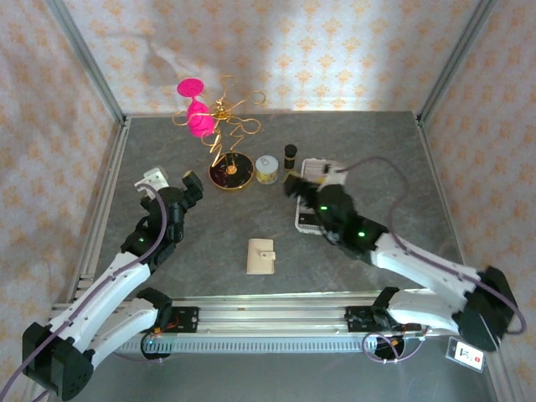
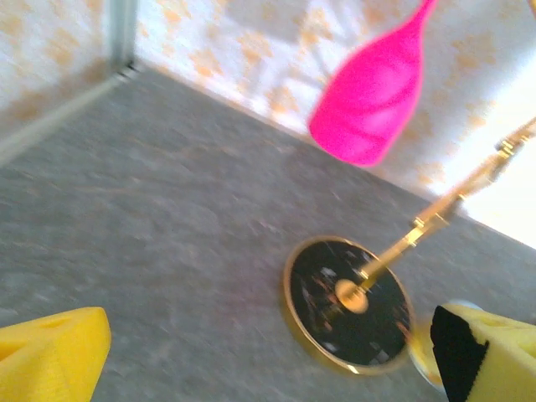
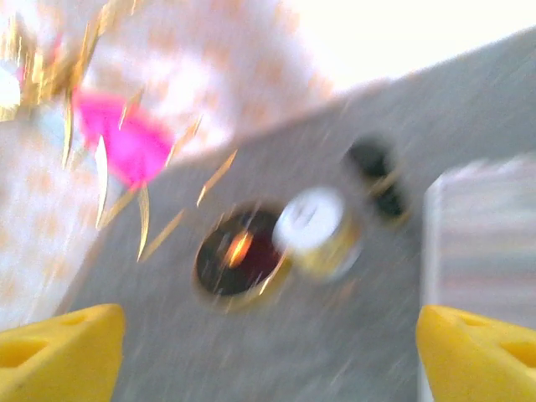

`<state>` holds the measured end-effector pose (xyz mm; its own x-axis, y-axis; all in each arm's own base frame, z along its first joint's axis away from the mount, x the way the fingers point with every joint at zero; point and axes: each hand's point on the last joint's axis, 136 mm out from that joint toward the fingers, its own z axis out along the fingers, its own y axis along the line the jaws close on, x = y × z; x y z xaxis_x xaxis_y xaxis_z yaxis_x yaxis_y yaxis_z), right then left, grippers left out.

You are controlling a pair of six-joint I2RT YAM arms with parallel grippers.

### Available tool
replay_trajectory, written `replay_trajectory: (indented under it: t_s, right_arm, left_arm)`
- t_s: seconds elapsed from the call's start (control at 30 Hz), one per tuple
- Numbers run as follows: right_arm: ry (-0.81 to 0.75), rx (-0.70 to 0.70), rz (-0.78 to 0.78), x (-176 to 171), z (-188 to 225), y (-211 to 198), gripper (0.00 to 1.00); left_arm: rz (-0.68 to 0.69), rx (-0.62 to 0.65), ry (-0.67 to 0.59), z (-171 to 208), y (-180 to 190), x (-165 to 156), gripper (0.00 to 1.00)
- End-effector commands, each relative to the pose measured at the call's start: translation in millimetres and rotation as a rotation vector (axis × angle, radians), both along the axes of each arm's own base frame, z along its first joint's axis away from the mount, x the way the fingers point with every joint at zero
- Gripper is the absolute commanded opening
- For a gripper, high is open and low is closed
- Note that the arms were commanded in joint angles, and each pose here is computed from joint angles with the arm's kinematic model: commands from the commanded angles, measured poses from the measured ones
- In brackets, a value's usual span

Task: Put the credit cards into the card holder

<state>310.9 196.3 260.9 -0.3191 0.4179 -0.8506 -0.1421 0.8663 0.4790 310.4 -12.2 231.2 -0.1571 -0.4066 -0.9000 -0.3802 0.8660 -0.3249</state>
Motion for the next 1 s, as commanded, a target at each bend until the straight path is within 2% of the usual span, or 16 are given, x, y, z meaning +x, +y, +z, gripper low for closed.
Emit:
replay_trajectory:
  t_s: [0.0,0.07,0.17,0.27,0.33,0.43,0.47,0.6,0.7,0.77,0.83,0.93,0.97]
  right_arm:
    - [-0.16,-0.229,-0.251,13,0,-84,1.0]
    - [-0.178,-0.243,-0.313,20,-13,-122,1.0]
    - [-0.16,-0.204,-0.385,24,-39,-172,1.0]
    - [-0.147,-0.252,-0.432,23,-66,-196,1.0]
    - [-0.148,-0.331,-0.396,23,-84,-193,1.0]
    - [-0.105,-0.362,-0.382,28,-109,-192,1.0]
    - [-0.091,-0.368,-0.368,31,-118,-190,1.0]
    - [-0.117,-0.393,-0.327,45,-117,-182,1.0]
    - [-0.11,-0.458,-0.295,57,-120,-178,1.0]
    - [-0.124,-0.489,-0.257,57,-123,-173,1.0]
    - [-0.192,-0.461,-0.299,52,-116,-183,1.0]
    - [-0.16,-0.404,-0.303,51,-124,-195,1.0]
    - [-0.152,-0.392,-0.295,49,-133,-197,1.0]
  left_arm:
    - [0.216,0.143,-0.095,4,40,-4,0.99]
    - [0.29,0.193,-0.091,-13,55,-7,0.99]
    - [0.371,0.27,-0.007,-42,80,-11,0.99]
    - [0.375,0.289,0.018,-68,97,-11,0.99]
    - [0.33,0.286,-0.003,-78,98,-7,0.99]
    - [0.268,0.303,-0.024,-84,96,4,0.99]
    - [0.244,0.305,0.013,-88,94,12,0.99]
    - [0.171,0.321,-0.018,-86,85,32,0.99]
    - [0.128,0.304,-0.114,-75,82,42,0.99]
    - [0.093,0.286,-0.129,-86,84,48,0.99]
    - [0.015,0.291,-0.103,-94,73,54,0.99]
    - [0.018,0.302,-0.176,-89,73,46,0.99]
    - [0.017,0.297,-0.15,-94,73,46,0.99]
